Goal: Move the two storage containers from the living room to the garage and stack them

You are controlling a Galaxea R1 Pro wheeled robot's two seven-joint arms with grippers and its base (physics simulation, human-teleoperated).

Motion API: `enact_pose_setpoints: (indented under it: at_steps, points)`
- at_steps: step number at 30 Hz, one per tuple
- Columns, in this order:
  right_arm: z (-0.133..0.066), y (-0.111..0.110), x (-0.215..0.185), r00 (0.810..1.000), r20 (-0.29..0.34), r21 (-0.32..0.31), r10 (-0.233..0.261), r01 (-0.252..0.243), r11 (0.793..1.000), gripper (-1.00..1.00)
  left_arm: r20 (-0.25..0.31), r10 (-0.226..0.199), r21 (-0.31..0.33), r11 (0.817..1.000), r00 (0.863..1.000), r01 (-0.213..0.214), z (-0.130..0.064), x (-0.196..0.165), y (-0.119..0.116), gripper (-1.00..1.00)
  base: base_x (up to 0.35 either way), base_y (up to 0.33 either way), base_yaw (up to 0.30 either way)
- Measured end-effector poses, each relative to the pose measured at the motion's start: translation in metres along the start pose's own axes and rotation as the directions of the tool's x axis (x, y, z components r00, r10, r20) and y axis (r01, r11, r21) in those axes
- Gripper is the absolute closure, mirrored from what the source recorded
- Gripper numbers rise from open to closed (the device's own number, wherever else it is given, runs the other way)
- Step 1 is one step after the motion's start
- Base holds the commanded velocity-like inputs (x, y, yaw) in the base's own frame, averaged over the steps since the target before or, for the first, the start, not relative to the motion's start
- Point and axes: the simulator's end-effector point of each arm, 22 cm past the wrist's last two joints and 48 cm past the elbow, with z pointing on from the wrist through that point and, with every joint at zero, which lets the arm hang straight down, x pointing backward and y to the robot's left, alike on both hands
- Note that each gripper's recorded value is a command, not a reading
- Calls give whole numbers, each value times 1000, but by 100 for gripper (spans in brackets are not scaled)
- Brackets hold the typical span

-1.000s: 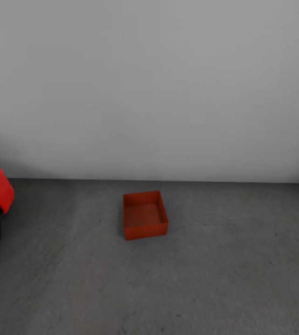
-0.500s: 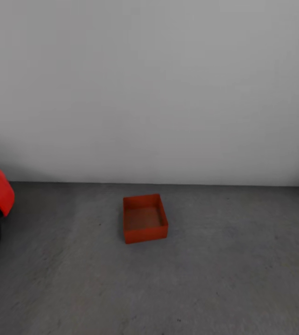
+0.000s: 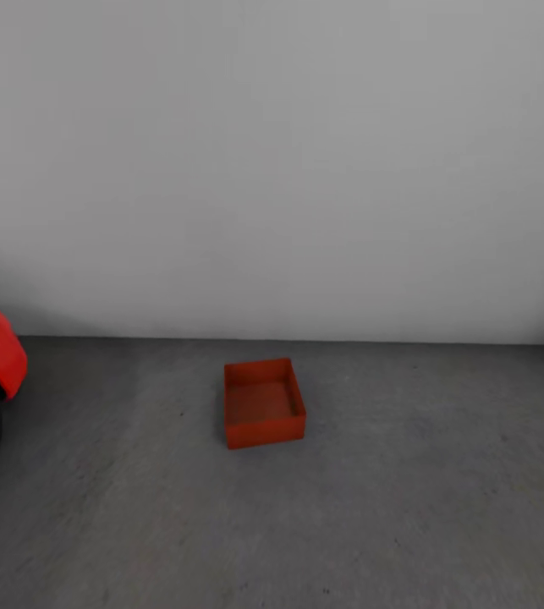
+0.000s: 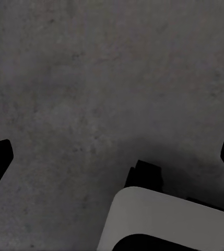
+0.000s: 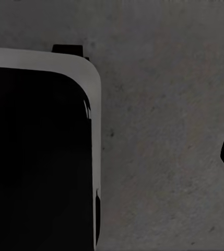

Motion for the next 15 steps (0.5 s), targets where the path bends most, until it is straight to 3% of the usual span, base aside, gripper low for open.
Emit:
enact_pose_setpoints:
  at_steps: [15]
  points:
    - [0,-1,-4,1000,10,-1,-4,4,1000,-100,5,-6,3,1000,1000,6,-1,-3,-1,-100,0,0,0]
